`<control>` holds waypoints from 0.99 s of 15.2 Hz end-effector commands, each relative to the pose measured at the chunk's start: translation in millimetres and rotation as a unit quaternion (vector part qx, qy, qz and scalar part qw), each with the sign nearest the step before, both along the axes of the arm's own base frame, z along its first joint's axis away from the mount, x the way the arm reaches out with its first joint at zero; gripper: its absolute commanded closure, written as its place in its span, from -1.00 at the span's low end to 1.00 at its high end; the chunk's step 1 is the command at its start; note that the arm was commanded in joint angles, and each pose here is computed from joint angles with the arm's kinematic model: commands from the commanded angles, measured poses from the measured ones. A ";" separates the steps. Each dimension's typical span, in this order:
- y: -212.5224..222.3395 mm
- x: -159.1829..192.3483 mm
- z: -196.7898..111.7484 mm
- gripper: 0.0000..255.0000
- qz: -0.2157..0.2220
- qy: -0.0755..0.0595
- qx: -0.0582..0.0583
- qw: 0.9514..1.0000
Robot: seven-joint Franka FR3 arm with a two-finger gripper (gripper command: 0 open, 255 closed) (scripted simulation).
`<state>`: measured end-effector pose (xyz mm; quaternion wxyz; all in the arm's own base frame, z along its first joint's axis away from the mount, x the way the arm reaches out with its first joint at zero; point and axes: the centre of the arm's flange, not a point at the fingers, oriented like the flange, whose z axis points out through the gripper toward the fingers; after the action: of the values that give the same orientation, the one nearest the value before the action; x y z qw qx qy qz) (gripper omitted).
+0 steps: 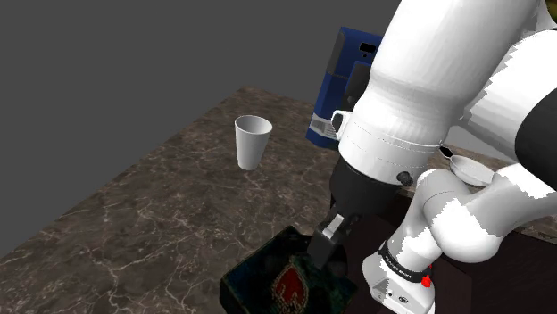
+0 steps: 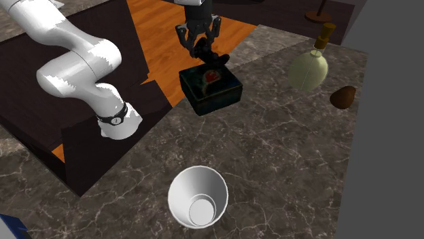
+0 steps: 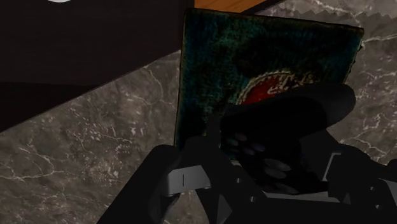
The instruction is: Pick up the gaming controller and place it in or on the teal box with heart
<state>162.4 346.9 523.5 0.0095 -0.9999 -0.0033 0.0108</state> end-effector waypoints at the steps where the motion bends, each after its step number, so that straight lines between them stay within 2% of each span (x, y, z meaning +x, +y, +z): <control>1: -0.6 -3.2 -10.3 1.00 -0.001 0.000 0.000 1.000; 12: -0.6 -3.2 -69.4 1.00 -0.001 0.000 0.000 1.000; 15: -0.6 -3.2 -69.4 1.00 -0.001 0.000 0.000 1.000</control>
<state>159.2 346.2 455.1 0.0094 -0.9999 -0.0028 0.0111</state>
